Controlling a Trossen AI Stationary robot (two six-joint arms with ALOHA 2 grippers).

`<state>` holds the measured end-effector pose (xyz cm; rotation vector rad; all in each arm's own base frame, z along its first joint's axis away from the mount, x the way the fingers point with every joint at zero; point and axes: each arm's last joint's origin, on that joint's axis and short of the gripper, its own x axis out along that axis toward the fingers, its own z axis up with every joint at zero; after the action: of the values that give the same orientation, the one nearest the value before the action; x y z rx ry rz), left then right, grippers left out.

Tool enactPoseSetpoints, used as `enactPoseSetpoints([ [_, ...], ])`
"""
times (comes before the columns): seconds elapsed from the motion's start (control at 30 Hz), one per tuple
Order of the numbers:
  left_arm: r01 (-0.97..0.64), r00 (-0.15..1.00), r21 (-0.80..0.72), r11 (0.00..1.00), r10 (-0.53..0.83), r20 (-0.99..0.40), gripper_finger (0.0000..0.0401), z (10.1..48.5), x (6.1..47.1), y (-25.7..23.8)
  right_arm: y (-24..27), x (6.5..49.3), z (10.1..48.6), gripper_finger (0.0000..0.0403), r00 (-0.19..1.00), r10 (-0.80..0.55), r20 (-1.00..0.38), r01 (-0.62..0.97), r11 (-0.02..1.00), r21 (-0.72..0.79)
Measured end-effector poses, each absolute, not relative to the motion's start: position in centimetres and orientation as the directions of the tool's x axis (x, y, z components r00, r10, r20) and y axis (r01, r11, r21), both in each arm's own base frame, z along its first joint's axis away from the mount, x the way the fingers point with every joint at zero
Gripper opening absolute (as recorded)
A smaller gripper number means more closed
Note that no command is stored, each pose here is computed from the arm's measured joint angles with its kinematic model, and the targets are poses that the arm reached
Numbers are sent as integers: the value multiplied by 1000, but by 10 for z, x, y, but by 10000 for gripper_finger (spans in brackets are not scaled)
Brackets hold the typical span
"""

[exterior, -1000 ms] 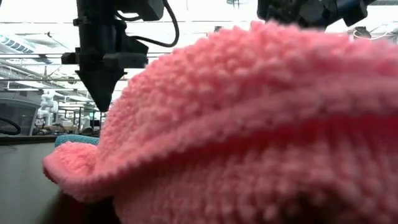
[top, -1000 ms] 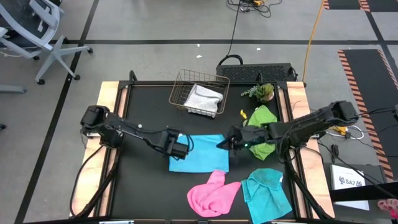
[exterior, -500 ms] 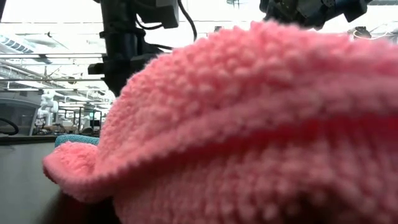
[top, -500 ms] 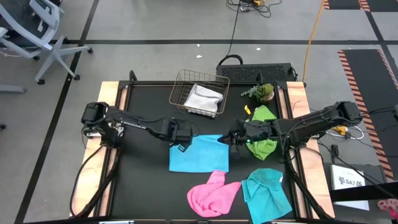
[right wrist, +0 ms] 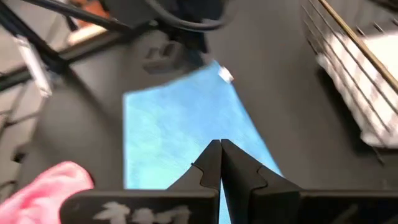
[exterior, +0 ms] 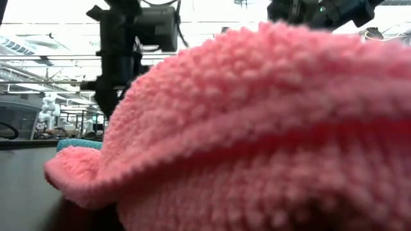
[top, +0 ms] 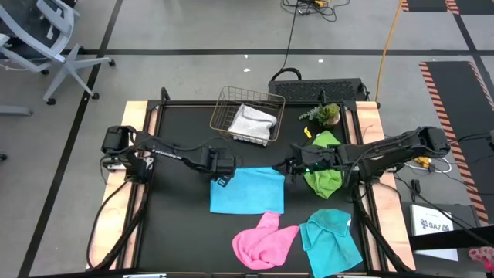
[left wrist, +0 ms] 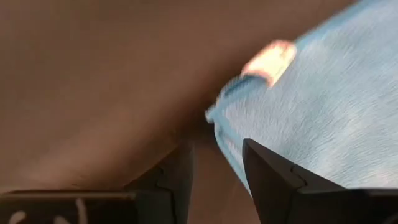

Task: Fold microfiber towels
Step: Fold the top blue microfiber cloth

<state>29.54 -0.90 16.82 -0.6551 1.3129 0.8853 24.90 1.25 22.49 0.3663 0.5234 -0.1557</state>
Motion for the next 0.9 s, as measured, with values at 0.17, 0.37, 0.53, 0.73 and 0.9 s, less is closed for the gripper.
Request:
enactPoseSetpoints([
  [0.17,-870,45,12,493,103,-994,141,153,290,-7,5,248,222,0,836,-77,-543,273,917,291],
  [0.37,-884,108,-47,466,105,-989,141,160,293,4,-1,247,222,0,832,-88,-548,284,916,285],
  [0.53,-882,139,-73,465,110,-984,145,160,296,17,-2,247,221,0,831,-76,-551,278,915,293],
  [0.73,-884,137,-79,462,93,-986,154,160,296,26,-2,247,221,0,827,-77,-556,280,915,291],
  [0.9,-876,135,-101,472,39,-990,155,160,295,28,-2,247,221,0,827,-77,-557,281,915,291],
])
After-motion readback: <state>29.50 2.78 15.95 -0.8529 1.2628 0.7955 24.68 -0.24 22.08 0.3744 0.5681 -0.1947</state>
